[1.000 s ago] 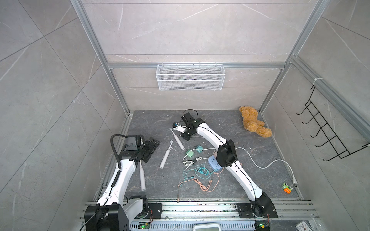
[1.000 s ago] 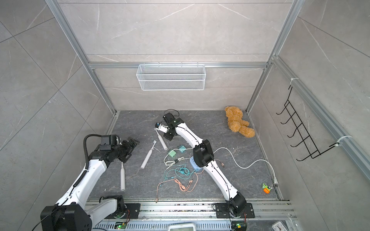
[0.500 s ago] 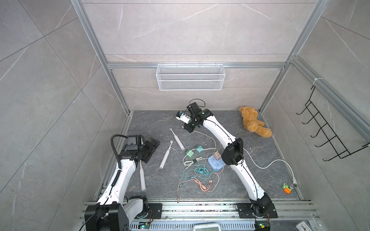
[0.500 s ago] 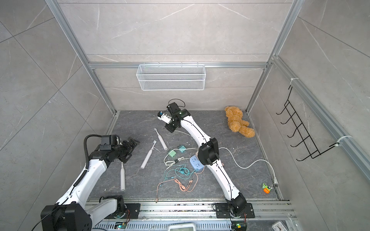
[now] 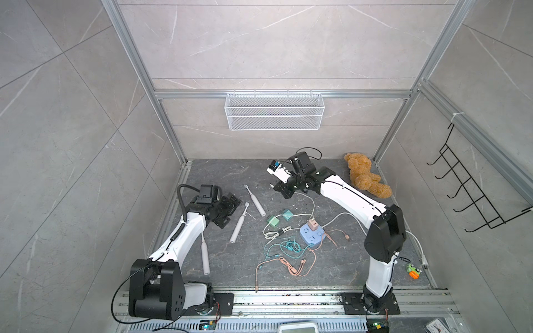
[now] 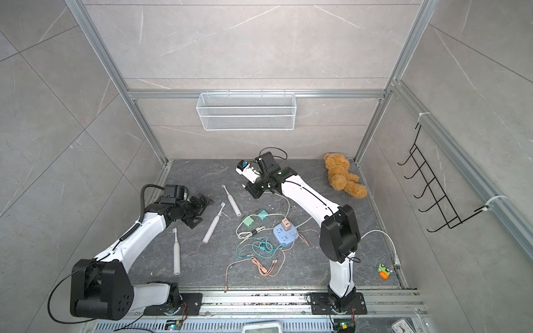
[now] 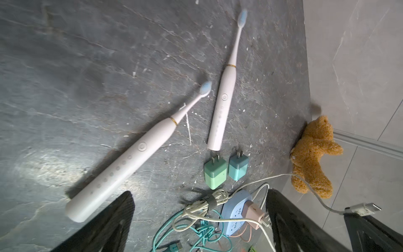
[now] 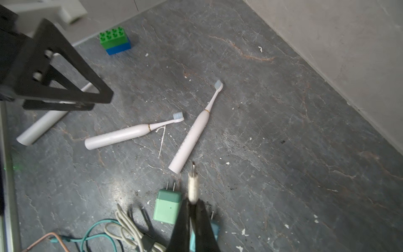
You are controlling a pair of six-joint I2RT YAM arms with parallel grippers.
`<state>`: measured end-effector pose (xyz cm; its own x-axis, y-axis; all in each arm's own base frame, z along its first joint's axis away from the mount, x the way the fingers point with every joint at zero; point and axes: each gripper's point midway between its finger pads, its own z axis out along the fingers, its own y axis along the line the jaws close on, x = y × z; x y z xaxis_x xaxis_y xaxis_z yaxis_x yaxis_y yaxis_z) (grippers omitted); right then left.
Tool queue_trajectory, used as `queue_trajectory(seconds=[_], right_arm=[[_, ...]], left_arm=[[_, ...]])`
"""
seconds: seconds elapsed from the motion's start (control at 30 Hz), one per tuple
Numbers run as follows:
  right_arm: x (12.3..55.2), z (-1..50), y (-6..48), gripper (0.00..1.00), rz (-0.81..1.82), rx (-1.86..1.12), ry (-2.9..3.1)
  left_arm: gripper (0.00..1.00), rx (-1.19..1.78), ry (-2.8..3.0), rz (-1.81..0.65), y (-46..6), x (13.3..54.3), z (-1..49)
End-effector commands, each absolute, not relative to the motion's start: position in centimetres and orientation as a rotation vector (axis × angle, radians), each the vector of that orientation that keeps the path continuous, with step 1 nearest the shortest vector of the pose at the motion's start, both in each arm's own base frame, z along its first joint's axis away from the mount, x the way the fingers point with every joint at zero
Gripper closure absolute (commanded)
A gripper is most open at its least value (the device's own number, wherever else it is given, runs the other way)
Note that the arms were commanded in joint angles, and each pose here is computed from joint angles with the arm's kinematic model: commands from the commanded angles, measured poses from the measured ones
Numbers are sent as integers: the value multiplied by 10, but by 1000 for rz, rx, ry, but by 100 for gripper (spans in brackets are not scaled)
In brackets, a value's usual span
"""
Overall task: Charge the electric toothbrush
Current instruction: Pick up the charging cable from the center of the board, then pick up the electric toothbrush from the center of the board.
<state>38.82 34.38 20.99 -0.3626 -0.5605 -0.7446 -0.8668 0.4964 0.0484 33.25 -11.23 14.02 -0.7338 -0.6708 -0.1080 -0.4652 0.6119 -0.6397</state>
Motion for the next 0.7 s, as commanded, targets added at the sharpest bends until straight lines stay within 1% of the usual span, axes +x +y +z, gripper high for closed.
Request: queue_trajectory(seconds=[0.0, 0.1, 0.3, 0.67], right_arm=[[374, 231, 351, 100, 709, -1074, 1981], [362, 222, 342, 100, 743, -1019, 2001], [355, 212, 333, 100, 782, -898, 2018], [348, 200, 321, 100, 821, -762, 2009]], left_arm=[[5, -908, 2511, -782, -123, 344, 143], [6, -889, 2561, -731, -138, 350, 133], [8, -880, 2625, -676, -161, 363, 110], [10, -860, 2676, -556, -180, 382, 83]])
